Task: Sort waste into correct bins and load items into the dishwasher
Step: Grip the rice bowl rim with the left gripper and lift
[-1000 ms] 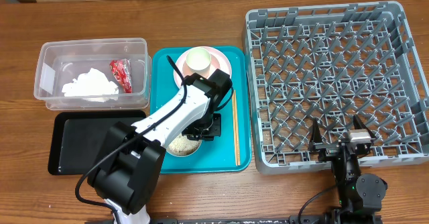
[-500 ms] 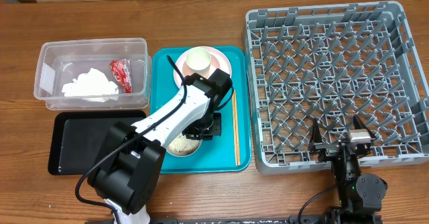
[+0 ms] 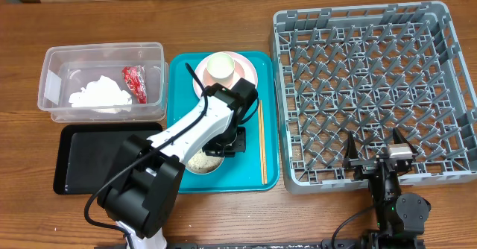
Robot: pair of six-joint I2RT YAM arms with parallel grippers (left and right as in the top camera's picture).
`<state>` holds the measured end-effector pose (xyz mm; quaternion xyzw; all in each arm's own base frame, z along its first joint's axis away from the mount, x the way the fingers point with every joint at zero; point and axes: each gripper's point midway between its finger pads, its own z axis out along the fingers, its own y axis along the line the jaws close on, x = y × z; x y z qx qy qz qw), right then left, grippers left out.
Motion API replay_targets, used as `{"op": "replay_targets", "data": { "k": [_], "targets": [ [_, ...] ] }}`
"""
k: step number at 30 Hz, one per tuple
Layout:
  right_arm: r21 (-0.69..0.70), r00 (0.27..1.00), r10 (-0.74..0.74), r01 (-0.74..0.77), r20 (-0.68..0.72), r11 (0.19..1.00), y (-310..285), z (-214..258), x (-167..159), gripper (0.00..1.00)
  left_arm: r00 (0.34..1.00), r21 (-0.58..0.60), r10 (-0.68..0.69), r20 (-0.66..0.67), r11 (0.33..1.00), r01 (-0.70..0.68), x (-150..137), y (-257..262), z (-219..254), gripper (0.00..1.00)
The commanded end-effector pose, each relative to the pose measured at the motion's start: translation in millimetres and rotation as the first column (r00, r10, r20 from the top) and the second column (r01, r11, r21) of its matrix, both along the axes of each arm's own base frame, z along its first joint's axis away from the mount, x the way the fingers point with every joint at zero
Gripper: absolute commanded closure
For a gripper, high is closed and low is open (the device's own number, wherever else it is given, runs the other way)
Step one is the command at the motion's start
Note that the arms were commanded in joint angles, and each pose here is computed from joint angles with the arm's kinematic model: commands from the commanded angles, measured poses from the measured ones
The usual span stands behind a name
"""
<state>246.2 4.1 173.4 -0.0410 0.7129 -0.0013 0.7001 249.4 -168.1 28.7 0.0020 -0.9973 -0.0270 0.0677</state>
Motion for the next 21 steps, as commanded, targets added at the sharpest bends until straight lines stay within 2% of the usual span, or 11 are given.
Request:
{"op": "replay_targets", "data": {
  "k": [1, 3, 14, 21],
  "targets": [
    [-0.004, 1.000, 0.006, -0.006, 0.005, 1.000, 1, -2, 0, 0.00, 1.000, 0.012, 0.002, 0.005, 1.000, -0.003, -4, 2, -1, 0.92],
    [-0.004, 1.000, 0.006, -0.006, 0.005, 1.000, 1, -2, 0, 0.00, 1.000, 0.011, 0.002, 0.006, 1.000, -0.003, -4, 2, -1, 0.96],
    [-0.004, 1.000, 0.006, -0.006, 0.005, 1.000, 1, -2, 0, 0.00, 1.000, 0.001, -0.005, 0.019, 1.000, 0.005, -1, -1, 0, 0.96],
    [-0.004, 1.000, 0.006, -0.006, 0.005, 1.000, 1, -2, 0, 0.00, 0.996, -0.040, -0.015, 0.086, 0.999, 0.018, 5, -4, 27, 0.96]
  ]
}}
